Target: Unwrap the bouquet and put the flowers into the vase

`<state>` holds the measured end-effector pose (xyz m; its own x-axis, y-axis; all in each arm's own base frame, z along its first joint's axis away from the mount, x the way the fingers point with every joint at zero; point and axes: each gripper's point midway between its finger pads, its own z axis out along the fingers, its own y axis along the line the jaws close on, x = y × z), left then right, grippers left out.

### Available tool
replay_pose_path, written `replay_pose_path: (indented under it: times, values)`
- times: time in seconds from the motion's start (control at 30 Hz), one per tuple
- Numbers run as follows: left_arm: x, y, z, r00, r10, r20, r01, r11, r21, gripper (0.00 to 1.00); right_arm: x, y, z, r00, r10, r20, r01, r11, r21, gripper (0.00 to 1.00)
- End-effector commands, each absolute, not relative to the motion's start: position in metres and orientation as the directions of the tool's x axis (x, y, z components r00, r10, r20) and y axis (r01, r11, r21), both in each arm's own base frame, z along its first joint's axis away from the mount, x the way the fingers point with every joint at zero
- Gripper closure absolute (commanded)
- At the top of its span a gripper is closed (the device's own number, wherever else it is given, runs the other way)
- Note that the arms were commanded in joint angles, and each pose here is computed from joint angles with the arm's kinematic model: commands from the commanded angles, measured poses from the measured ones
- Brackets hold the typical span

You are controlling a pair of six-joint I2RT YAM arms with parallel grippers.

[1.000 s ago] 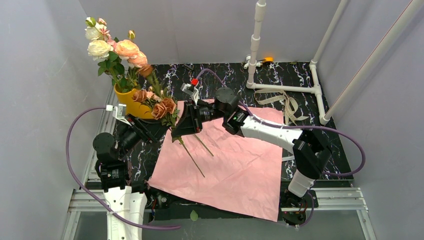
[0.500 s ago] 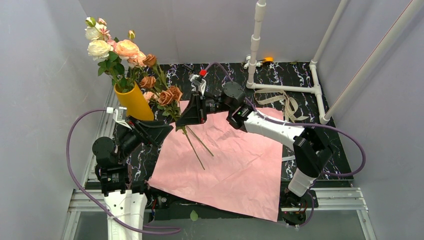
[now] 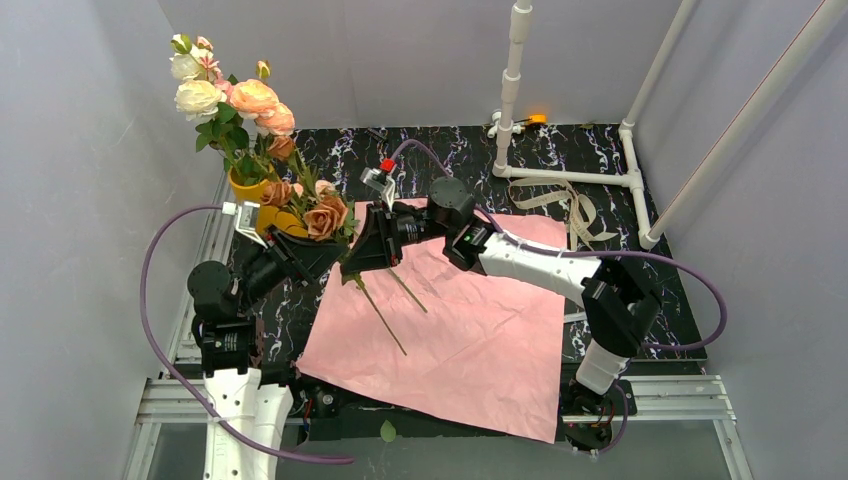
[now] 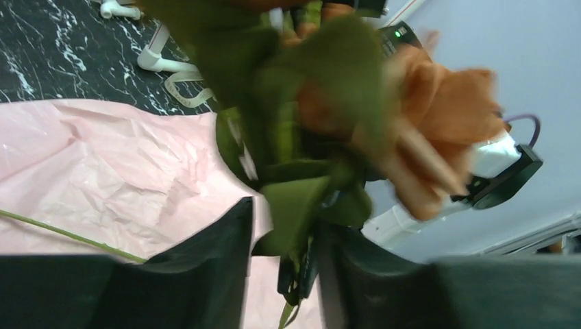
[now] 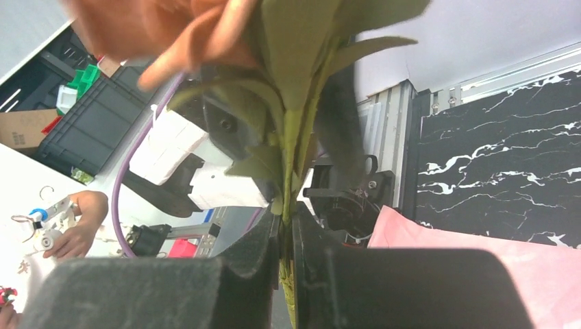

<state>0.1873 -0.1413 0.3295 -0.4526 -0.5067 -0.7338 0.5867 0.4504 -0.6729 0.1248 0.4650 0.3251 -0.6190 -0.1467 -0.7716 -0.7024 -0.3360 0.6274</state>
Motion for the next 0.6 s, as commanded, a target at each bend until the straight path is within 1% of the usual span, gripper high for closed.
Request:
replay_pose_path:
  times: [0.0, 0.03, 0.07, 0.1, 0.13, 0.17, 0.2, 0.23, 0.33, 0.37, 0.4, 0.43, 0.47, 0.57]
  values:
    - [0.179, -0.142, 0.357, -0.379, -0.498, -0.780, 0.650, 0.457, -0.608, 0.77, 0.123, 0.465, 0.327, -0.583, -0.138, -0.801, -0.728, -0.350, 0.590, 0.99]
    - [0.178, -0.142, 0.360, -0.369, -0.500, -0.783, 0.654, 0.459, -0.601, 0.85, 0.125, 0.465, 0.324, -0.581, -0.143, -0.801, -0.733, -0.336, 0.592, 0.99]
    - [0.176, -0.142, 0.364, -0.356, -0.502, -0.788, 0.659, 0.463, -0.593, 0.94, 0.125, 0.465, 0.321, -0.577, -0.150, -0.803, -0.738, -0.325, 0.592, 0.90]
    - [0.175, -0.141, 0.368, -0.344, -0.501, -0.794, 0.663, 0.469, -0.584, 1.00, 0.126, 0.464, 0.321, -0.571, -0.152, -0.807, -0.746, -0.313, 0.587, 0.78]
    - [0.173, -0.140, 0.373, -0.323, -0.494, -0.807, 0.664, 0.490, -0.566, 1.00, 0.128, 0.463, 0.320, -0.565, -0.154, -0.810, -0.754, -0.301, 0.584, 0.62]
    - [0.174, -0.135, 0.373, -0.302, -0.482, -0.823, 0.637, 0.540, -0.550, 1.00, 0.130, 0.461, 0.320, -0.560, -0.152, -0.814, -0.762, -0.291, 0.579, 0.47]
    - [0.174, -0.131, 0.374, -0.276, -0.456, -0.846, 0.619, 0.589, -0.520, 1.00, 0.133, 0.459, 0.320, -0.553, -0.149, -0.819, -0.772, -0.276, 0.572, 0.38]
    - [0.173, -0.126, 0.378, -0.230, -0.414, -0.881, 0.617, 0.638, -0.461, 1.00, 0.136, 0.456, 0.320, -0.546, -0.146, -0.825, -0.784, -0.259, 0.565, 0.31]
    - [0.171, -0.108, 0.396, -0.124, -0.308, -0.943, 0.549, 0.771, -0.324, 1.00, 0.150, 0.450, 0.318, -0.506, -0.146, -0.850, -0.828, -0.195, 0.526, 0.16]
    - [0.173, -0.097, 0.404, -0.080, -0.283, -0.956, 0.497, 0.820, -0.284, 1.00, 0.156, 0.447, 0.311, -0.482, -0.161, -0.861, -0.848, -0.160, 0.505, 0.11]
    - [0.172, -0.089, 0.412, -0.045, -0.248, -0.968, 0.465, 0.852, -0.240, 1.00, 0.163, 0.445, 0.311, -0.457, -0.153, -0.876, -0.868, -0.138, 0.476, 0.08]
    - [0.174, -0.076, 0.423, 0.002, -0.222, -0.975, 0.398, 0.895, -0.203, 1.00, 0.168, 0.441, 0.307, -0.450, -0.163, -0.878, -0.877, -0.107, 0.469, 0.04]
    - [0.176, -0.064, 0.432, 0.040, -0.188, -0.981, 0.336, 0.928, -0.164, 1.00, 0.172, 0.438, 0.306, -0.439, -0.165, -0.883, -0.885, -0.089, 0.457, 0.02]
    - [0.179, -0.029, 0.468, 0.145, -0.077, -0.986, 0.159, 0.986, -0.054, 1.00, 0.180, 0.429, 0.302, -0.422, -0.168, -0.891, -0.900, -0.045, 0.434, 0.02]
